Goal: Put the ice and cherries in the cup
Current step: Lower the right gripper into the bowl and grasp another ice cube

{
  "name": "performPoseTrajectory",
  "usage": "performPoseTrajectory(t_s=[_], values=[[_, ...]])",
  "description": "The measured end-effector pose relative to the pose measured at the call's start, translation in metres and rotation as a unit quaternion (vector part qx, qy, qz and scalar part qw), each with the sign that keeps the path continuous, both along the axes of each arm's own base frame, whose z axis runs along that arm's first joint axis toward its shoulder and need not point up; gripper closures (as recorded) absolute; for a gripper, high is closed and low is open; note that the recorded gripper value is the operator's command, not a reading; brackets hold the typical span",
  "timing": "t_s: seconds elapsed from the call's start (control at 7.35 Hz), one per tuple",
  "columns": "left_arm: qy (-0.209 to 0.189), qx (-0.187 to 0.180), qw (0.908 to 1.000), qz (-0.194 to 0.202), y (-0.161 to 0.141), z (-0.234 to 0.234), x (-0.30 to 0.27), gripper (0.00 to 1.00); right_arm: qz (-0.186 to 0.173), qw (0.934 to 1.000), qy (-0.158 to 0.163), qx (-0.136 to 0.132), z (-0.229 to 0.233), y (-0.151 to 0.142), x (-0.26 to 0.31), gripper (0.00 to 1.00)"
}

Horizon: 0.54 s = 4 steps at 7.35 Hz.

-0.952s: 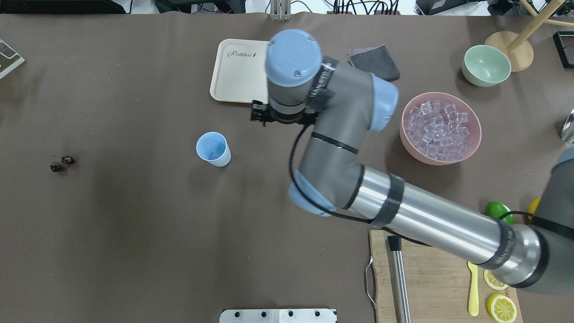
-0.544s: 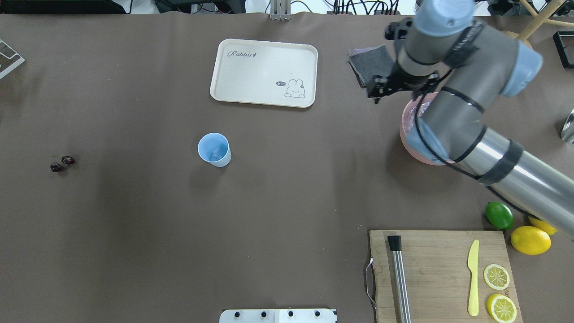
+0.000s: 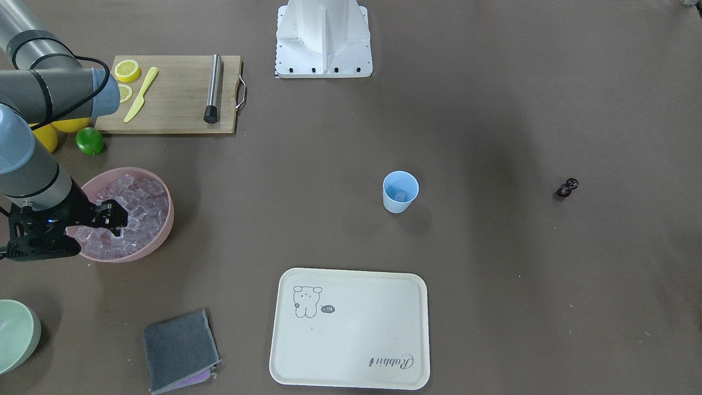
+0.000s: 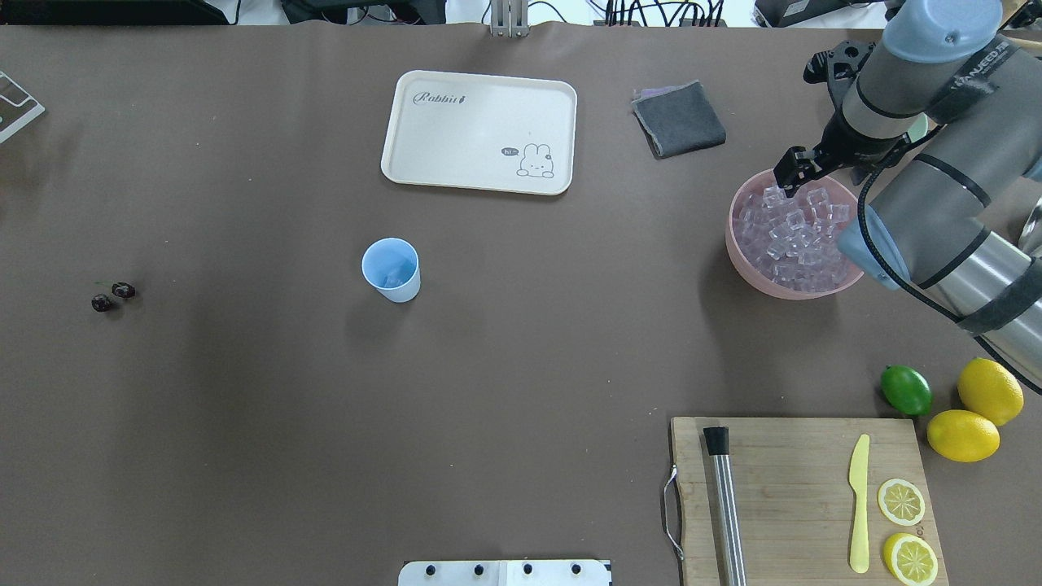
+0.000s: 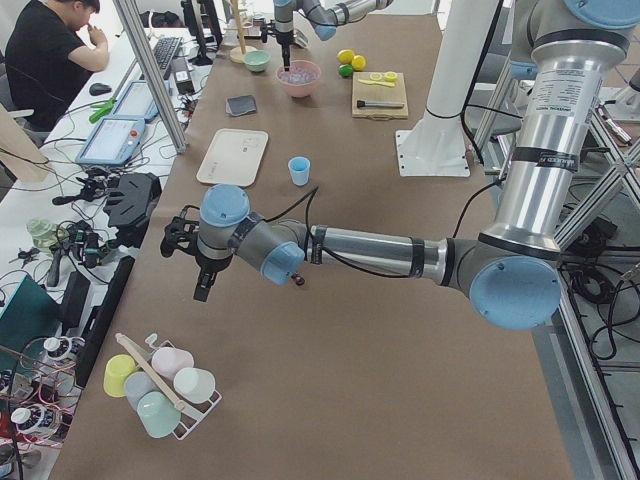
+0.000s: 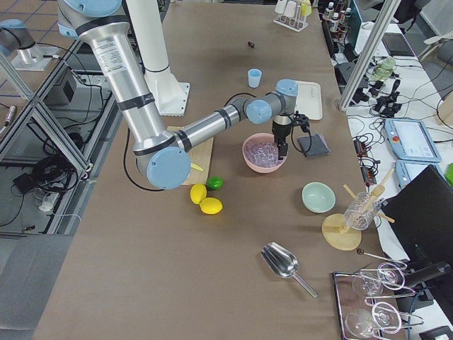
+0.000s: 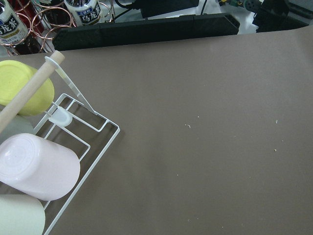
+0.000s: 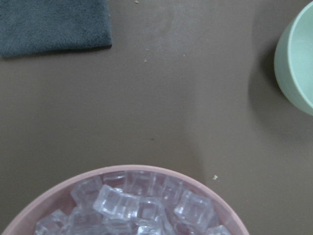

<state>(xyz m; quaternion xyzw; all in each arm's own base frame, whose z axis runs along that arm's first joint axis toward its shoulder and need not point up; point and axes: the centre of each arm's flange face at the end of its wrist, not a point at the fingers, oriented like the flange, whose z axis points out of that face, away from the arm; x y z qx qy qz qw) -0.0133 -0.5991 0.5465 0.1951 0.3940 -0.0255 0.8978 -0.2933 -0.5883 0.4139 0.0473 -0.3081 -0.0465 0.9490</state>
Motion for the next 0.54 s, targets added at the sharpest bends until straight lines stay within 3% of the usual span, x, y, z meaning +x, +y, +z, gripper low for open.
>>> performPoseTrajectory(t_s=[0.14,0.27,0.41,0.54], values=[[0.0,0.001,1.0,0.0,0.002,0.0,0.0,0.02,0.001,1.0,-0.001,-0.005,-0.006,0.005,-0.017,0.09],[0.0,0.0,1.0,0.0,0.003,0.002,0.0,0.02,0.003,1.0,0.001,-0.008,-0.01,0.011,-0.034,0.18],[0.0,-0.001,1.0,0.0,0.004,0.004,0.0,0.02,0.001,0.9999,0.005,-0.009,-0.009,0.016,-0.045,0.34],[-0.001,-0.002,1.0,0.001,0.004,0.005,0.0,0.02,-0.001,0.9999,0.01,-0.009,-0.005,0.018,-0.05,0.4]])
